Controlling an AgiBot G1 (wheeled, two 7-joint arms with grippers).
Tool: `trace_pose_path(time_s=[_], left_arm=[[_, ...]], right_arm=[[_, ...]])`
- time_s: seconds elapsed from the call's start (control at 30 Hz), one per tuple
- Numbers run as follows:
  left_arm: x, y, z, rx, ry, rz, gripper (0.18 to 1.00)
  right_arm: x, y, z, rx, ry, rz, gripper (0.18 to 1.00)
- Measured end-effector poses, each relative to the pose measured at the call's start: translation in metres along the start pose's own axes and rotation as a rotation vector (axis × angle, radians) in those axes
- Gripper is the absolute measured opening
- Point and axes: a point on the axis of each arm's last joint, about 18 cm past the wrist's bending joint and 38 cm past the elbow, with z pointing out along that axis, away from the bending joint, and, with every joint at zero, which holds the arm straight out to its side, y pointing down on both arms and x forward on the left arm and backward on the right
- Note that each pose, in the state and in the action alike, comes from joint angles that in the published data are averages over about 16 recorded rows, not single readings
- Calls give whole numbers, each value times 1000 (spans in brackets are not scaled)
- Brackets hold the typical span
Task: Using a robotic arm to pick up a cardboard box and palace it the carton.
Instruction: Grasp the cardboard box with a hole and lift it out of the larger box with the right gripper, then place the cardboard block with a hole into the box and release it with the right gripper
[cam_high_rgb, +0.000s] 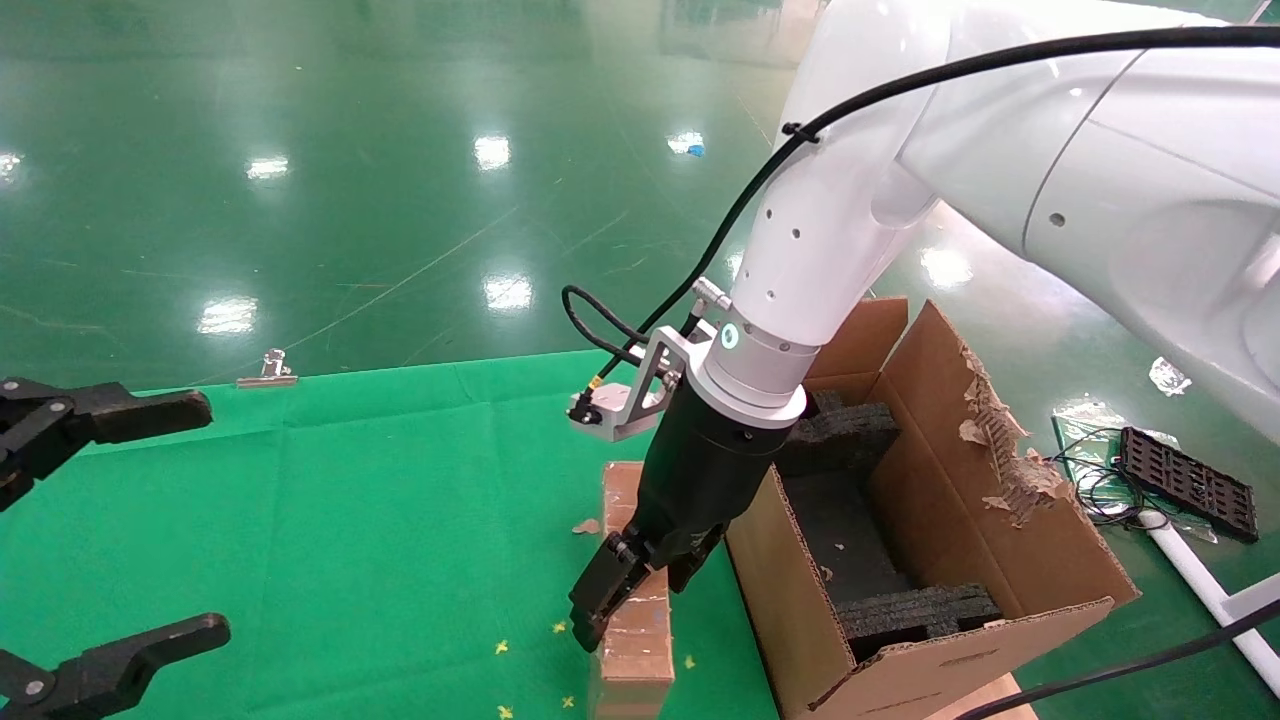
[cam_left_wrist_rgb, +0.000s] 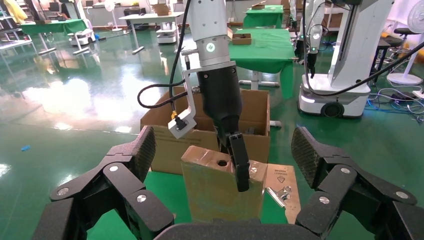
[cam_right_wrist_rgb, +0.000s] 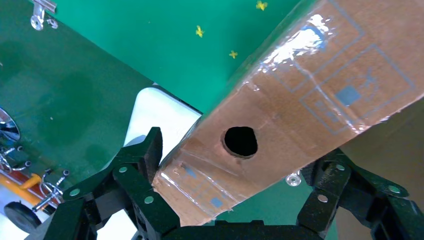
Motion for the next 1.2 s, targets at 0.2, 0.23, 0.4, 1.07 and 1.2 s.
trace_pose_path(time_s=[0.2,0.23,0.4,1.07,1.2], left_arm=[[0,0,0,0,0,0,977],[0,0,0,0,0,0,973],[0,0,0,0,0,0,927],[0,0,0,0,0,0,537],[0,0,0,0,0,0,441]], right_arm=[[2,2,1,-11,12,-1,909],[2,2,1,-13,14,-2,894],[3,4,1,-21,30,-15,808],[22,13,-106,321,95,-270,385],[38,26,-148,444,151,-295,355]])
